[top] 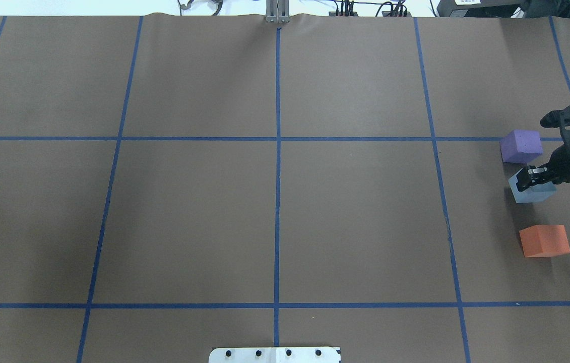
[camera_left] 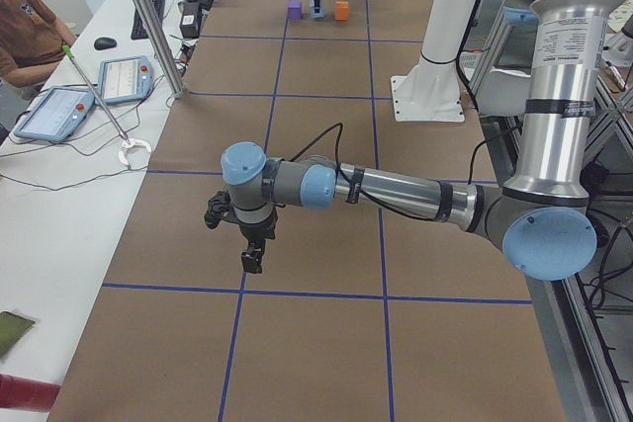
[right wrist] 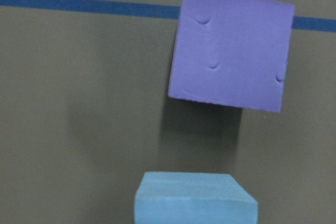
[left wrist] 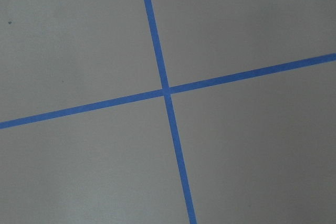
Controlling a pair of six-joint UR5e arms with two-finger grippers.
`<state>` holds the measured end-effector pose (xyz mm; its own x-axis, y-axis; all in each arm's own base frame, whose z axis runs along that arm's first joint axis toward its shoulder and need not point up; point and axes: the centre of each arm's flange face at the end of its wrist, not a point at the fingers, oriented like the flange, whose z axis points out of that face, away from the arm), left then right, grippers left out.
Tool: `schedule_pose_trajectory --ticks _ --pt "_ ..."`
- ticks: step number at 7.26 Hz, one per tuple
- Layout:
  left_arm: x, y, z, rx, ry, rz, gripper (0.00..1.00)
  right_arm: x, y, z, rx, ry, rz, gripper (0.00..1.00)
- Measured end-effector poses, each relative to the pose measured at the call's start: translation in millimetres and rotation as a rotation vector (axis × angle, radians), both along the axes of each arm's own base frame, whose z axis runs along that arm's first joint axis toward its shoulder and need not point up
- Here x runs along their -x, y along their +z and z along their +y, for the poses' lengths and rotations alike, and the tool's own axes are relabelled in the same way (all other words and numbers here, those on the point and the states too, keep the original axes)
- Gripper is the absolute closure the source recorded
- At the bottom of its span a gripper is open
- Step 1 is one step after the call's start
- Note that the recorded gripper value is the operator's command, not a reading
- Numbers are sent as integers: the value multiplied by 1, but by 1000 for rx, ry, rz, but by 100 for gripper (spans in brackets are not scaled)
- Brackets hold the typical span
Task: Place blue block between orange and purple blocks
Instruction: 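Lower the light blue cube between the purple and orange cubes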
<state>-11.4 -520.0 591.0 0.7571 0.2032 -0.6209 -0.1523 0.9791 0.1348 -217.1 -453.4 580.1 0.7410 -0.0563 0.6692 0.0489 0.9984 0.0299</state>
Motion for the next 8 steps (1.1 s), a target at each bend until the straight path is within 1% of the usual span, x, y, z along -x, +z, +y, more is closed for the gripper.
schedule_pose_trajectory --ticks 1,2,3,4,8 --pt "0 0 0 0 0 0 0 1 1 1 5 0 3 67" --pt "0 0 0 0 0 0 0 1 4 1 8 0 6 37" --pt "0 0 0 0 0 0 0 1 6 1 10 -1 8 21" --pt "0 0 0 0 0 0 0 1 8 1 10 -1 11 0" --pt "0 -2 0 -4 -1 0 0 -3 1 -2 2 6 0 0"
